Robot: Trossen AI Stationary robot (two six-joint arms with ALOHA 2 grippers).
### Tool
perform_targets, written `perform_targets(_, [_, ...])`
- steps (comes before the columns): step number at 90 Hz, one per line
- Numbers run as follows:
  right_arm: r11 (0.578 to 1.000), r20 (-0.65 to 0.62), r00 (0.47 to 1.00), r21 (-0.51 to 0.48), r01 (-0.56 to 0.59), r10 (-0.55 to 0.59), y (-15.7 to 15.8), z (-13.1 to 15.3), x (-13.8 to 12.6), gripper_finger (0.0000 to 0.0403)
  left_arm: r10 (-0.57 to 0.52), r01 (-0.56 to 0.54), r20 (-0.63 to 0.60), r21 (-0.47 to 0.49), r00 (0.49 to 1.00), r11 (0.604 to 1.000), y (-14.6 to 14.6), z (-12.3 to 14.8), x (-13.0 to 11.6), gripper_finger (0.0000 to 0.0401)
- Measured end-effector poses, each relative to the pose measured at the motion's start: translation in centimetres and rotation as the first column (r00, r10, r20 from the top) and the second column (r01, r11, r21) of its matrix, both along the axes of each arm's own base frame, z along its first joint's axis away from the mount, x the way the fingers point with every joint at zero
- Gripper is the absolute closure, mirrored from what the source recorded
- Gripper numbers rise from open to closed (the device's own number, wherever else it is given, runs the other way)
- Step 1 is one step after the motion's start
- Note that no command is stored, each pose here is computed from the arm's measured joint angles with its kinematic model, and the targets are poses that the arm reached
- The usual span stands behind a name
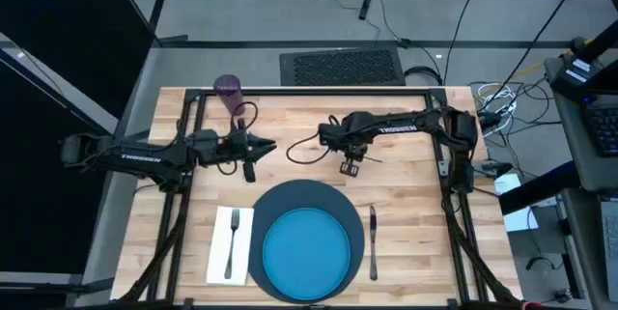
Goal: Set table place
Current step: Put the silver spoon on the middle right of the table
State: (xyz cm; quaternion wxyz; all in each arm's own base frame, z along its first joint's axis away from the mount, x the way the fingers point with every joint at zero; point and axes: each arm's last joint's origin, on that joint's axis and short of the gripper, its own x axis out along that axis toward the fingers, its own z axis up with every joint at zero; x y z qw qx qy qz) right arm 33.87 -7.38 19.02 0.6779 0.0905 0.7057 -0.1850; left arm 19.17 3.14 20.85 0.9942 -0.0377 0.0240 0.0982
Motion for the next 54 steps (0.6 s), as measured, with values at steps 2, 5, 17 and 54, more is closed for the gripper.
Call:
perform_targets(2, [1.000, 0.005, 1.000, -0.001, 0.018, -0.018, 0.2, 0.3, -0.1, 0.0403, 0.000, 0.000, 0.000, 0.000, 1.000, 1.000, 0.0, 0.0, 0.0, 0.0354])
perform_targets(5, [0.999, 0.012, 0.999, -0.004, 0.046, -0.046, 0.5, 0.7, -0.3, 0.0403, 0.000, 0.000, 0.000, 0.000, 1.000, 1.000, 0.0, 0.0, 0.0, 0.0354])
perform_targets(17, [0.988, 0.052, 0.988, -0.048, 0.149, -0.147, 2.1, 2.6, -1.6, 0.0403, 0.000, 0.000, -0.016, -0.003, 1.000, 1.000, 0.0, -0.2, 0.0, 0.0354])
perform_targets(54, [0.849, 0.125, 0.847, -0.054, 0.526, -0.517, 10.3, 2.1, -8.7, 0.0403, -0.103, 0.097, -0.084, -0.080, 0.991, 0.992, -0.6, -0.9, 0.0, 0.0354])
